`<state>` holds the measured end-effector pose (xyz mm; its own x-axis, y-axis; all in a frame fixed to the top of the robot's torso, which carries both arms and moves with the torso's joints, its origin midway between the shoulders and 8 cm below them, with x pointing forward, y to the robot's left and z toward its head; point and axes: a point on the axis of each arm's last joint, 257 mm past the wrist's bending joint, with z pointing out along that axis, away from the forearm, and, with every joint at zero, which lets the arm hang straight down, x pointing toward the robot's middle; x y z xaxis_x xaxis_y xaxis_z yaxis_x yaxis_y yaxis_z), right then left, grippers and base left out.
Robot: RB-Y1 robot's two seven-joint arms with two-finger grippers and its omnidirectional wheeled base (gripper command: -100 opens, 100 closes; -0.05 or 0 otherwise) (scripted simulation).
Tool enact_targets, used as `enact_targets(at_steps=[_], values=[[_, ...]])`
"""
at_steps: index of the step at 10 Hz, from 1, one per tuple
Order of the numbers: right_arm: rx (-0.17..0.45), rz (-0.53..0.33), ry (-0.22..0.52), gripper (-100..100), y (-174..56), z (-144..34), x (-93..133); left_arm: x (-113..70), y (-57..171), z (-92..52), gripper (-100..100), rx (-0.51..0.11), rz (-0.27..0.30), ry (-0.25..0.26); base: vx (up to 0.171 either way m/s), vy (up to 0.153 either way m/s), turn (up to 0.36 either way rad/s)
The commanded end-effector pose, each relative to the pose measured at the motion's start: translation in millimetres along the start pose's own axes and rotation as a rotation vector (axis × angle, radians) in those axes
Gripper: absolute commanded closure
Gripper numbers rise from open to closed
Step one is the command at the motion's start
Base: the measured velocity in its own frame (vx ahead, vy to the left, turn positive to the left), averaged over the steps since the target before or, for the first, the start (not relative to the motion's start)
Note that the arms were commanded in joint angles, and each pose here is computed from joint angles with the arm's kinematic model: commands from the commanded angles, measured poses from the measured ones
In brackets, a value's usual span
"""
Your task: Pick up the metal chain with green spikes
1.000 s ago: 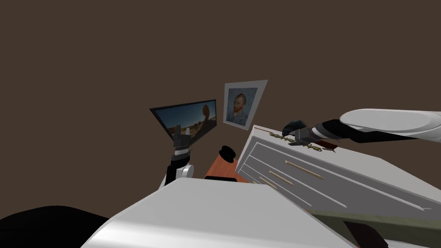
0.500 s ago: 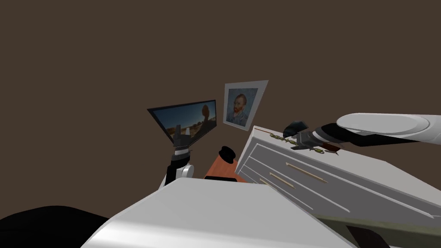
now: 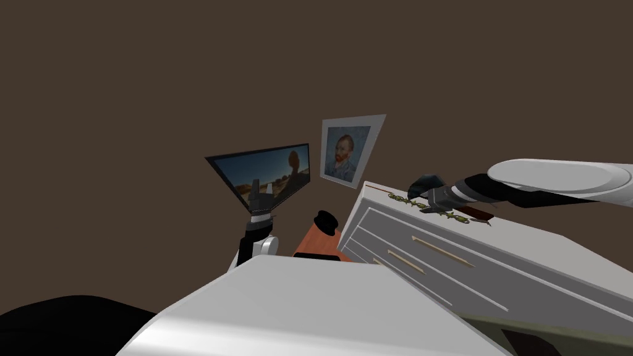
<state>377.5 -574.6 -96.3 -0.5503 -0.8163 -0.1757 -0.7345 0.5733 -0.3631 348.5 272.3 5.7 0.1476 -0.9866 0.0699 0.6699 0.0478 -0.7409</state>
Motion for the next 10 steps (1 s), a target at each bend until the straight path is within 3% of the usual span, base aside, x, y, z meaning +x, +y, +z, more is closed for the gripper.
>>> enact_targets(at_steps=[1,3,5,8,9,10], values=[[0.003,-0.011,0.024,-100,-1,0.8,8,0.0,0,0.0,0,0.0,0.0,0.0,0.035,-0.025,0.0],[-0.005,0.004,0.004,-100,0,-0.7,2,0.0,0,0.0,0,0.0,0.0,0.0,0.004,-0.006,-0.002],[-0.041,0.01,0.075,-100,12,5.1,27,0.0,0,0.0,0,0.0,0.0,0.0,0.042,-0.036,0.023],[-0.041,0.011,0.074,-100,12,4.7,27,0.0,0,0.0,0,0.0,0.0,0.0,0.017,-0.019,0.001],[-0.041,0.011,0.074,0,12,4.7,27,0.0,0,0.0,0,0.0,0.0,0.0,0.0,0.0,0.0],[-0.039,0.019,0.077,-100,17,17.3,41,0.0,0,0.0,0,0.0,0.0,0.0,0.027,0.016,0.071]])
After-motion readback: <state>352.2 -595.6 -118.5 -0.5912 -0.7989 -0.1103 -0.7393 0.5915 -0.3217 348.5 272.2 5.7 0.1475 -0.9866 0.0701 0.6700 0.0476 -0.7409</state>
